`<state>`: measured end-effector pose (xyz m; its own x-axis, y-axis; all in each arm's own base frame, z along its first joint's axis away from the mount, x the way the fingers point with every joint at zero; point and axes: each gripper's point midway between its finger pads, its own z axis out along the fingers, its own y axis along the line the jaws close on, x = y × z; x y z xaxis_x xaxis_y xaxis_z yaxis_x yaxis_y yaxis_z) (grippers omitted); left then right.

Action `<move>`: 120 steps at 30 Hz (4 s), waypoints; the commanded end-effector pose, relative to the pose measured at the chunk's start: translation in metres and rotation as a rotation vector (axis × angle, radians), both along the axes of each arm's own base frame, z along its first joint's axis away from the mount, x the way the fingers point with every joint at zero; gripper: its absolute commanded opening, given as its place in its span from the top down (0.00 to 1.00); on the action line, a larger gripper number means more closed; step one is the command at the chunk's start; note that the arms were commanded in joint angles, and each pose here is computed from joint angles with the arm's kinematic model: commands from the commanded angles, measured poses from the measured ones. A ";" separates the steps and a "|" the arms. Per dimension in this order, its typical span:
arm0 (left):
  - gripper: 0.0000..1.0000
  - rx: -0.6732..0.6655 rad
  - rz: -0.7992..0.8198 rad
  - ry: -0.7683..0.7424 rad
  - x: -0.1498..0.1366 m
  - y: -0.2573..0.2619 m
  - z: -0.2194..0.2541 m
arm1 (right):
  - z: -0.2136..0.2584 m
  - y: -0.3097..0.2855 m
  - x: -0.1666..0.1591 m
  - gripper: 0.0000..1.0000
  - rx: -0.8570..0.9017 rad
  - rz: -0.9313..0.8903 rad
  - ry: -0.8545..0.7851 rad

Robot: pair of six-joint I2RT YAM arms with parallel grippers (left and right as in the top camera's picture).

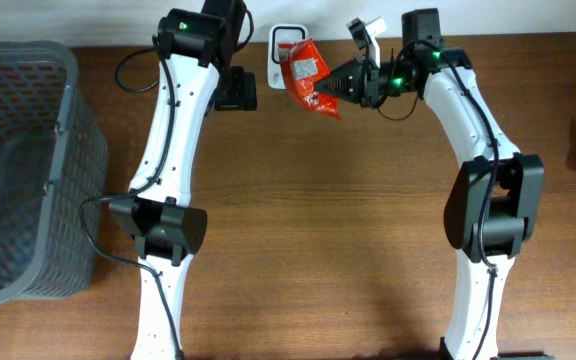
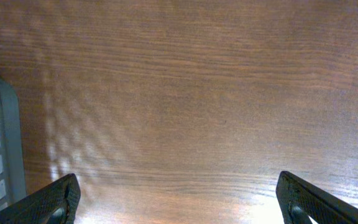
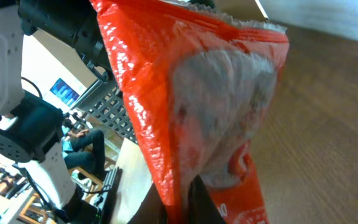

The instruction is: Scan the item barcode

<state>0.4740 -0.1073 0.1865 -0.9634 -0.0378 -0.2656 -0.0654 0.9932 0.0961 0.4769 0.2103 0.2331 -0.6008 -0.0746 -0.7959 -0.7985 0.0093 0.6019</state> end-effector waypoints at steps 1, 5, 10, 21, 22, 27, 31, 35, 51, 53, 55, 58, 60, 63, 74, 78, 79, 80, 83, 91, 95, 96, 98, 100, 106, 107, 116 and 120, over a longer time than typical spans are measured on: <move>0.01 -0.005 0.006 -0.008 0.000 -0.002 0.002 | 0.016 0.002 0.003 0.96 0.037 0.022 -0.033; 0.01 -0.005 0.006 -0.008 0.000 -0.002 0.002 | -0.011 -0.005 0.061 0.96 -0.152 -0.314 0.327; 0.01 -0.005 0.006 -0.008 0.000 -0.002 0.002 | -0.033 -0.016 0.131 0.96 -0.342 -0.836 0.260; 0.01 -0.005 0.006 -0.008 0.000 -0.002 0.002 | -0.057 0.024 0.155 0.96 -0.610 -1.264 -0.092; 0.01 -0.005 0.006 -0.008 0.000 -0.002 0.002 | -0.057 0.025 0.155 0.96 -0.609 -1.263 -0.092; 0.01 -0.005 0.006 -0.008 0.000 -0.002 0.002 | -0.059 0.039 0.150 0.96 -0.583 -1.185 -0.078; 0.01 -0.005 0.006 -0.008 0.000 -0.002 0.002 | -0.040 0.023 0.149 0.96 -0.585 -1.221 -0.081; 0.01 -0.005 0.006 -0.008 0.000 -0.002 0.002 | 0.046 -0.112 0.146 0.96 -0.536 -1.458 -0.012; 0.01 -0.005 0.006 -0.008 0.000 -0.002 0.002 | -0.080 -0.573 -0.144 0.15 -0.979 -2.054 1.103; 0.01 -0.005 0.006 -0.008 0.000 -0.002 0.002 | -0.083 -0.552 -0.142 0.09 -0.914 -1.960 1.153; 0.01 -0.005 0.004 -0.008 0.000 -0.003 0.002 | -0.050 -0.515 -0.122 0.06 -0.686 -1.836 1.099; 0.01 -0.005 0.004 -0.008 0.000 -0.003 0.002 | 0.024 -0.429 -0.139 0.07 -0.526 -1.636 1.046; 0.01 -0.005 0.004 -0.008 0.000 -0.003 0.002 | 0.055 -0.365 -0.164 0.07 -0.614 -1.518 0.948; 0.01 -0.005 0.004 -0.008 0.000 -0.003 0.002 | 0.067 -0.248 -0.212 0.06 -0.685 -1.318 0.730; 0.01 -0.005 0.004 -0.008 0.000 -0.003 0.002 | -0.062 -0.146 -0.286 0.02 -0.994 -0.795 0.943; 0.01 -0.005 0.004 -0.008 0.000 -0.003 0.002 | -0.059 -0.103 -0.250 0.02 -0.978 -0.706 0.574; 0.01 -0.005 0.003 -0.008 0.000 -0.004 0.002 | -0.058 -0.094 -0.242 0.02 -0.958 -0.707 0.465; 0.01 -0.005 0.002 -0.008 0.000 -0.004 0.002 | -0.054 -0.090 -0.238 0.01 -0.914 -0.727 0.380; 0.01 -0.005 0.002 -0.008 0.000 -0.004 0.002 | -0.042 -0.101 -0.237 0.01 -0.801 -0.809 0.230; 0.01 -0.005 0.002 -0.008 0.000 -0.004 0.002 | -0.039 -0.145 -0.247 0.01 -0.509 -1.002 -0.254; 0.01 -0.005 0.002 -0.008 0.000 -0.004 0.002 | -0.024 -0.142 -0.244 0.02 -0.367 -1.055 -0.550; 0.01 -0.005 0.002 -0.008 0.000 -0.004 0.002 | -0.022 -0.144 -0.245 0.02 -0.351 -1.079 -0.596; 0.01 -0.005 0.002 -0.008 0.000 -0.004 0.002 | -0.014 -0.144 -0.254 0.02 -0.333 -1.097 -0.703; 0.01 -0.005 0.002 -0.008 0.000 -0.004 0.002 | -0.008 -0.149 -0.256 0.02 -0.325 -1.136 -0.740; 0.01 -0.005 0.001 -0.008 0.000 -0.004 0.002 | -0.002 -0.160 -0.248 0.02 -0.356 -1.230 -0.846; 0.01 -0.005 -0.002 -0.008 -0.001 -0.006 0.002 | -0.001 -0.163 -0.247 0.01 -0.361 -1.250 -0.845; 0.01 -0.005 -0.003 -0.008 -0.001 -0.007 0.002 | -0.011 -0.176 -0.239 0.01 -0.350 -1.342 -0.885; 0.01 -0.005 -0.003 -0.008 -0.001 -0.007 0.002 | -0.060 -0.184 -0.233 0.02 -0.482 -1.328 -0.691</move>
